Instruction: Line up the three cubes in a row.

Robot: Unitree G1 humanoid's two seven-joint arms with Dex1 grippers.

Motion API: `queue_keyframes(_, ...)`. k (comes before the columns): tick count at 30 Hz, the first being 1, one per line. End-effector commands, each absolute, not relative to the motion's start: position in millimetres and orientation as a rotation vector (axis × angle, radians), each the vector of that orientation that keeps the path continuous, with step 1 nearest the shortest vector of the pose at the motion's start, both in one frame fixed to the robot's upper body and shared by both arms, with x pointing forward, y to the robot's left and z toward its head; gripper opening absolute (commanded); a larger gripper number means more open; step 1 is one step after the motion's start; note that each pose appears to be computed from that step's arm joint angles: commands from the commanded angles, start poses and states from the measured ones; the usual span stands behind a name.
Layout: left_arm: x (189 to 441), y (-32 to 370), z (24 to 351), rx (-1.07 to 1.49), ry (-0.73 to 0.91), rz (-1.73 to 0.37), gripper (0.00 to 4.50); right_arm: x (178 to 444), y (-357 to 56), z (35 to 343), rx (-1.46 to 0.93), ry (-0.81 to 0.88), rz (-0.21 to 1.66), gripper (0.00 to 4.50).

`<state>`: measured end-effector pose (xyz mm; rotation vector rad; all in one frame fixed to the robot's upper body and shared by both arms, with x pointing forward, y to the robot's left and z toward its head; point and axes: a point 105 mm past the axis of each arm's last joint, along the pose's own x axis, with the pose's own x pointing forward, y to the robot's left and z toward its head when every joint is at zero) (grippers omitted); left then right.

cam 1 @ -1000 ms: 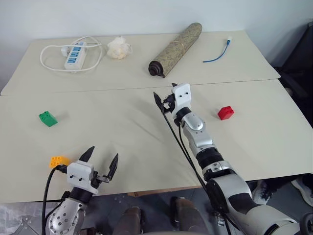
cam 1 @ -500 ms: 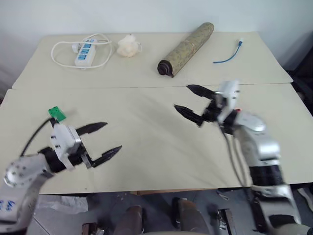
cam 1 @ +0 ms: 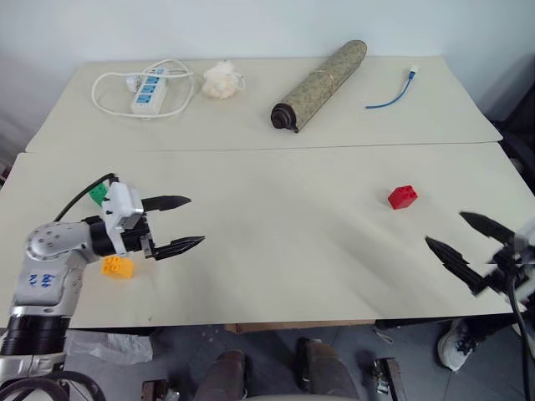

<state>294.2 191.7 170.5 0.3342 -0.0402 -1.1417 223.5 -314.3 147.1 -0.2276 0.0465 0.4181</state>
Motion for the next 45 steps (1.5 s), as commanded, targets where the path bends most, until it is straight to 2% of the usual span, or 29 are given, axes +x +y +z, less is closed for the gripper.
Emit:
queue_keyframes(1, 300, 189, 180, 0.368, -0.109, -1.149, 4.48, 219, -317, 160, -0.207, -0.026, 0.368, 4.50)
queue_keyframes(3, 303, 186, 184, 0.346, -0.136, -1.139, 4.48, 230, -303, 167, -0.259, -0.061, 0.386, 4.50)
queue_keyframes(5, 303, 183, 184, 0.331, -0.141, -1.145, 4.48, 246, -288, 180, -0.209, -0.102, 0.405, 4.50)
queue_keyframes(6, 298, 179, 180, 0.303, -0.102, -1.178, 4.48, 255, -285, 182, -0.184, -0.086, 0.392, 4.50)
queue_keyframes(11, 292, 167, 187, 0.318, -0.117, -1.218, 4.48, 292, -271, 196, -0.134, -0.049, 0.397, 4.50)
queue_keyframes(15, 290, 165, 188, 0.327, -0.123, -1.211, 4.48, 319, -257, 186, -0.189, 0.060, 0.430, 4.50)
queue_keyframes(18, 286, 162, 182, 0.327, -0.091, -1.225, 4.48, 337, -258, 184, -0.163, 0.052, 0.380, 4.50)
queue_keyframes(27, 284, 156, 184, 0.328, -0.118, -1.207, 4.48, 365, -272, 169, -0.174, 0.089, 0.223, 4.50)
queue_keyframes(34, 285, 153, 192, 0.309, -0.144, -1.209, 4.48, 369, -271, 153, -0.128, 0.169, 0.245, 4.50)
queue_keyframes(37, 285, 153, 193, 0.315, -0.144, -1.213, 4.48, 371, -274, 152, -0.117, 0.154, 0.234, 4.50)
queue_keyframes(45, 283, 156, 193, 0.319, -0.138, -1.206, 4.50, 372, -270, 160, -0.109, 0.145, 0.325, 1.86)
